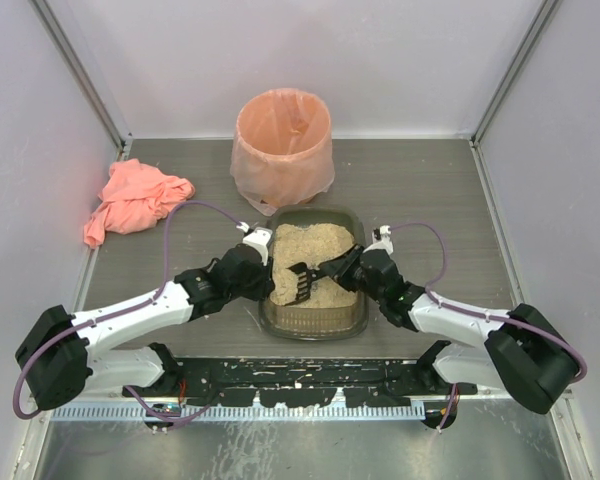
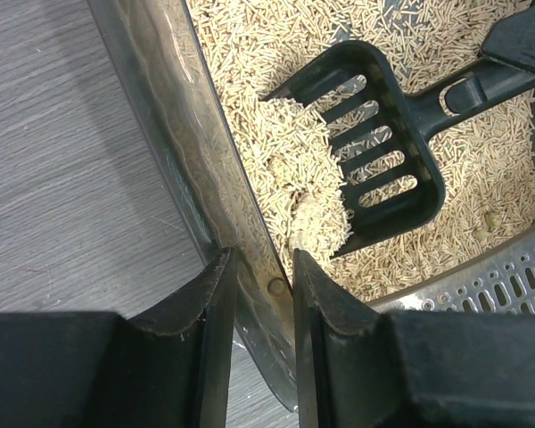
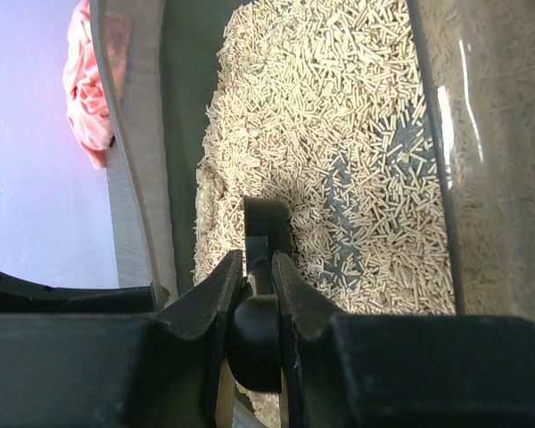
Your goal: Clean the litter box
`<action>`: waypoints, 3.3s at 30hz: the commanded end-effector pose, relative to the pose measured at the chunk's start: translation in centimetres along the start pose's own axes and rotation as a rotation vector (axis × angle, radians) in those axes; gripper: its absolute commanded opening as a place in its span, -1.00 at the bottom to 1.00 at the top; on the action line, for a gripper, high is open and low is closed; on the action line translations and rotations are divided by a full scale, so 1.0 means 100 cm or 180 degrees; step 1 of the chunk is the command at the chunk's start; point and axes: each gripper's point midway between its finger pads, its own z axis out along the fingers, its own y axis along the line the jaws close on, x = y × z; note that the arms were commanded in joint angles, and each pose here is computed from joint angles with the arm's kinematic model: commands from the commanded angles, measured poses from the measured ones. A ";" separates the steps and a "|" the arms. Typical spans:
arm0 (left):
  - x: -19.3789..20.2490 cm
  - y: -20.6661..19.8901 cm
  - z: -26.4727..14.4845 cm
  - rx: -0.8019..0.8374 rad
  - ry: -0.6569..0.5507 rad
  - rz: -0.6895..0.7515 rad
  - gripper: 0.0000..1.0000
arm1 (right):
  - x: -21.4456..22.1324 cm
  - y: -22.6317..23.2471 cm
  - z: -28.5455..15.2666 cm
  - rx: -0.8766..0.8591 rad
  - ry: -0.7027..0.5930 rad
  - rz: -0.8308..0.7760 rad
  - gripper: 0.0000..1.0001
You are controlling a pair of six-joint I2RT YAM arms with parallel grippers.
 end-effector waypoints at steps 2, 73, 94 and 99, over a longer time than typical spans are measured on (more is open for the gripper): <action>-0.008 -0.029 0.006 0.0405 -0.0014 0.0009 -0.53 | 0.020 0.017 0.002 -0.0249 0.0209 0.0167 -0.99; -0.007 -0.015 -0.002 0.0244 -0.0083 0.0060 -0.57 | -0.035 0.007 -0.027 -0.0435 -0.0436 0.0570 -0.99; -0.006 -0.015 -0.001 0.0234 -0.0067 0.0069 -0.62 | 0.000 0.010 0.011 -0.0393 0.0192 0.0400 -0.99; -0.008 -0.015 -0.003 0.0223 -0.0087 0.0060 -0.62 | -0.015 0.010 -0.003 -0.0418 -0.0081 0.0492 -0.99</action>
